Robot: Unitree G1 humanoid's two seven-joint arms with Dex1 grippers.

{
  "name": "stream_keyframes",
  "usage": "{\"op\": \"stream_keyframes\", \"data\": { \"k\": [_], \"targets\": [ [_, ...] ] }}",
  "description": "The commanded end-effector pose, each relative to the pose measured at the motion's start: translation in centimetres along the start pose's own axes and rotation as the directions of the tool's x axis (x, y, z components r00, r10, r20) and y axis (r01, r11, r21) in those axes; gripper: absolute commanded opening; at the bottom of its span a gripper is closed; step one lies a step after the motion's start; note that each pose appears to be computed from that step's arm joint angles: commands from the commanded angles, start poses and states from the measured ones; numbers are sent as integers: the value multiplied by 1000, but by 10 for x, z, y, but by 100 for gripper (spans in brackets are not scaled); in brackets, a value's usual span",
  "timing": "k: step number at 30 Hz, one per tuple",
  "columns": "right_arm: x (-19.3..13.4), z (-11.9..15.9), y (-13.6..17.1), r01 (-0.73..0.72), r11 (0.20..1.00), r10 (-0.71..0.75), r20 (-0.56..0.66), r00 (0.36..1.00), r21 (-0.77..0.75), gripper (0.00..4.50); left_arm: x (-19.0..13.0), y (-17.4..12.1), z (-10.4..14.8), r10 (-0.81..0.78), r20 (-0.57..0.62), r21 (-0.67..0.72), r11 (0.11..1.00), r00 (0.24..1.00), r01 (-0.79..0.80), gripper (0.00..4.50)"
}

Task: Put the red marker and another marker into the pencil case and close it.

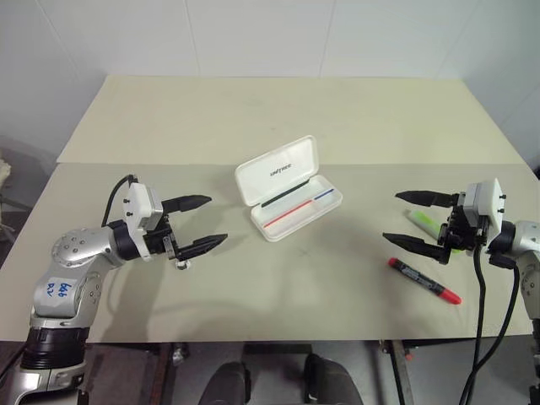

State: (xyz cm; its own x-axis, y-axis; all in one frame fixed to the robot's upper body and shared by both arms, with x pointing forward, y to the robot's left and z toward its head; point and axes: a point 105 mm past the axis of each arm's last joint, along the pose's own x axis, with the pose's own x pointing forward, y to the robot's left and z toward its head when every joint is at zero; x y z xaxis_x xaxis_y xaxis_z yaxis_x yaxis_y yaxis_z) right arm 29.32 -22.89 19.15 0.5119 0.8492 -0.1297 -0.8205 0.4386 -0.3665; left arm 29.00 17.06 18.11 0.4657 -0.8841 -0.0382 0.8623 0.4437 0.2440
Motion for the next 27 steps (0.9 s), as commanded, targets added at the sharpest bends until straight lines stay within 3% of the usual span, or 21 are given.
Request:
{"op": "stream_keyframes", "data": {
  "k": [1, 12, 15, 19, 27],
  "targets": [
    [1, 12, 0, -10, 998, 11, 27, 1000, -55, 450, -1, -3, 12, -7, 22, 44, 999, 1000, 6, 447],
    [20, 6, 9, -57, 997, 59, 45, 997, -47, 450, 20, -4, 5, -9, 9, 65, 998, 1000, 8, 447],
    [27, 7, 11, -66, 997, 69, 66, 995, -49, 450, 25, -10, 5, -42, 17, 41, 998, 999, 41, 385],
    [38, 10, 15, -90, 995, 94, 100, 990, -48, 450, 34, -12, 0, -35, -3, 27, 999, 999, 35, 251],
    [49, 21, 18, -123, 989, 133, 129, 983, -87, 450, 75, -13, -14, -46, -63, -6, 999, 997, 46, 251]
  ]
}}
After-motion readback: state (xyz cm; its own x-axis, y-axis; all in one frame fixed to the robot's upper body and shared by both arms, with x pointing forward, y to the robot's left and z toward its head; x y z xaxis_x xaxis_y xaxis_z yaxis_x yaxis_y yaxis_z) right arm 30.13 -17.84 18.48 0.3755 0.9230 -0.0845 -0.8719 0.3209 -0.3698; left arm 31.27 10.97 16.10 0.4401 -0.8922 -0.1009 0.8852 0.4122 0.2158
